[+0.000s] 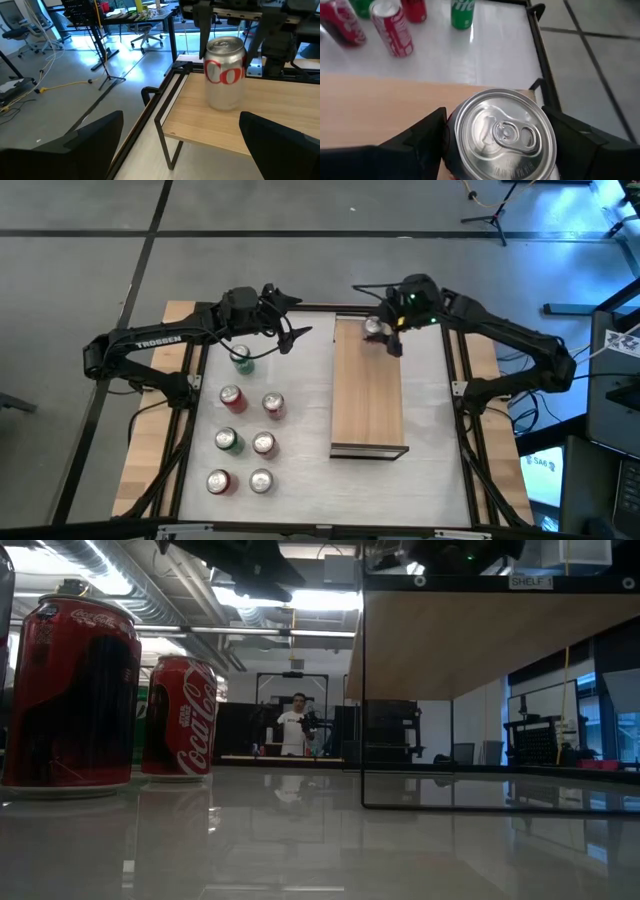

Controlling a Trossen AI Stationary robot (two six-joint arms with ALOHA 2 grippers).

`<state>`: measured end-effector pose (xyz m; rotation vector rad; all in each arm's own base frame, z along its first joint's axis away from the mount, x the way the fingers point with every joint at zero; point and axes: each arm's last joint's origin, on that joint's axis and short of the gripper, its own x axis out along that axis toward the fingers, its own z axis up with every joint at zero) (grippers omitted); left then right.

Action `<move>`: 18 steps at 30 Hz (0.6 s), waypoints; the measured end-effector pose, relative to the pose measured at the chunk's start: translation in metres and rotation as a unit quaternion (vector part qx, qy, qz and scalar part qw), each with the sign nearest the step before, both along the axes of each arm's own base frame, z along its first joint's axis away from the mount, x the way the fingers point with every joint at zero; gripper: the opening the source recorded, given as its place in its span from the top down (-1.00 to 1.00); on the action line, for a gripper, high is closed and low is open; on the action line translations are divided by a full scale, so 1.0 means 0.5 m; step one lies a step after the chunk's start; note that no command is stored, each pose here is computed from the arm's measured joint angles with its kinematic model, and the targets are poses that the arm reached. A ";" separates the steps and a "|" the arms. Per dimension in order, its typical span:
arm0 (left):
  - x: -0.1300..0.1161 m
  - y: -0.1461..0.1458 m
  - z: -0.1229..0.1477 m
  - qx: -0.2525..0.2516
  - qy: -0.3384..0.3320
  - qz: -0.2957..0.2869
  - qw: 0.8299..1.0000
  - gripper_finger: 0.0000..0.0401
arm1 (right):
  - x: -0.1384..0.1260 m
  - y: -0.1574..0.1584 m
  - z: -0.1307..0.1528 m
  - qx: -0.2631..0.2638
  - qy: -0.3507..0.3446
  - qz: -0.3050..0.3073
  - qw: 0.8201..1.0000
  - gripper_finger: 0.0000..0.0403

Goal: Place canned beverage on shelf
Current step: Put the top silver soda can on the shelf

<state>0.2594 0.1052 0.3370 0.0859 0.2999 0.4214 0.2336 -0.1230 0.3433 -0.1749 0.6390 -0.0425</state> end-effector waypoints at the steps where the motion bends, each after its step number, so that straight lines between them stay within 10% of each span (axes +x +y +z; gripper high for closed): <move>1: 0.000 0.000 0.000 0.000 0.000 0.000 1.000 -0.94 | -0.006 -0.003 0.003 -0.010 -0.001 0.007 1.000 -0.41; 18: 0.000 0.000 0.001 0.001 -0.002 0.000 1.000 -0.94 | -0.090 -0.073 -0.003 -0.005 -0.010 0.079 0.997 -0.40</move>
